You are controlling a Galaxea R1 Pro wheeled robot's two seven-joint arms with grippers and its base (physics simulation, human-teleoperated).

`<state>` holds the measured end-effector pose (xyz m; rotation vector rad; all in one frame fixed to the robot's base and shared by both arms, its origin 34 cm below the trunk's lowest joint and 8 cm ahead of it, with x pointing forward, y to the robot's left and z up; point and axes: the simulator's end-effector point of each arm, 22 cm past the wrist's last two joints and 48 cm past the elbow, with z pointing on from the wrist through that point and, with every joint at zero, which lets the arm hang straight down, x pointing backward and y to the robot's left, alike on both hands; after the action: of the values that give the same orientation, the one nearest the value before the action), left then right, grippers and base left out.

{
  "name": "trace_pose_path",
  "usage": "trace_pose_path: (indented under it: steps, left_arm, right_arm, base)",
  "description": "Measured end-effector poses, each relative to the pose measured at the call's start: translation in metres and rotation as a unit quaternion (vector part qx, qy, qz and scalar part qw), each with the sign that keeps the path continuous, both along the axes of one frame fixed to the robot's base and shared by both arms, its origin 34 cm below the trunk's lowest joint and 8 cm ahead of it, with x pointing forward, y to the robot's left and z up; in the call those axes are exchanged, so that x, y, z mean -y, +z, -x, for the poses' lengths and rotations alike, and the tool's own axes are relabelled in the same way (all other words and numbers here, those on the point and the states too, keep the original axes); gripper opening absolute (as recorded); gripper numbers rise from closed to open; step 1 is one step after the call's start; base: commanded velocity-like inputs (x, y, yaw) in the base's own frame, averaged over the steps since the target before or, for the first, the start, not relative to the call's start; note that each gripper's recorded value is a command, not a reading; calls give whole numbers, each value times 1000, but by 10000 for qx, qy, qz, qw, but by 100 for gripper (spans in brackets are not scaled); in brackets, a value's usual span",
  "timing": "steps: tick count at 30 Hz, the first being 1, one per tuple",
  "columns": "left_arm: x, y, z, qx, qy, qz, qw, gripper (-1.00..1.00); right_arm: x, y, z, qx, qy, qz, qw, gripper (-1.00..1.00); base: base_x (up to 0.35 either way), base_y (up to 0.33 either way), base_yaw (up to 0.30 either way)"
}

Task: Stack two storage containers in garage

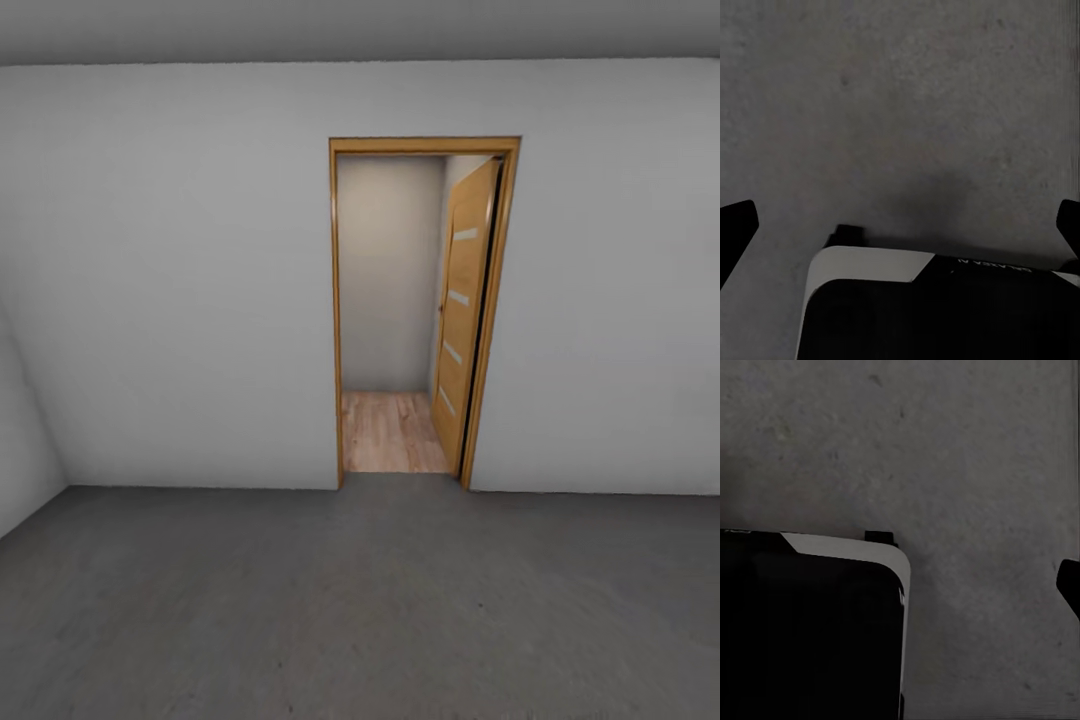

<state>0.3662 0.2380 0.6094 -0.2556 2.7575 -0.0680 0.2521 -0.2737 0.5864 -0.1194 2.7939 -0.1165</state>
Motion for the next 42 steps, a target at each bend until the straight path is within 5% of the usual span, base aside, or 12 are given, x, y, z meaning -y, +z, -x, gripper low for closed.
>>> trace_pose_path:
  steps: [28,42]
  left_arm:
    - [-32,-16,55,-353,95,-210,9991,100]
    - [-32,-16,57,-387,96,-202,9990,100]
  right_arm:
    - [2,0,0,7,-15,12,10000,100]
    - [3,0,0,12,-11,23,10000,100]
  base:
    - [0,0,-284]
    - [187,0,-42]
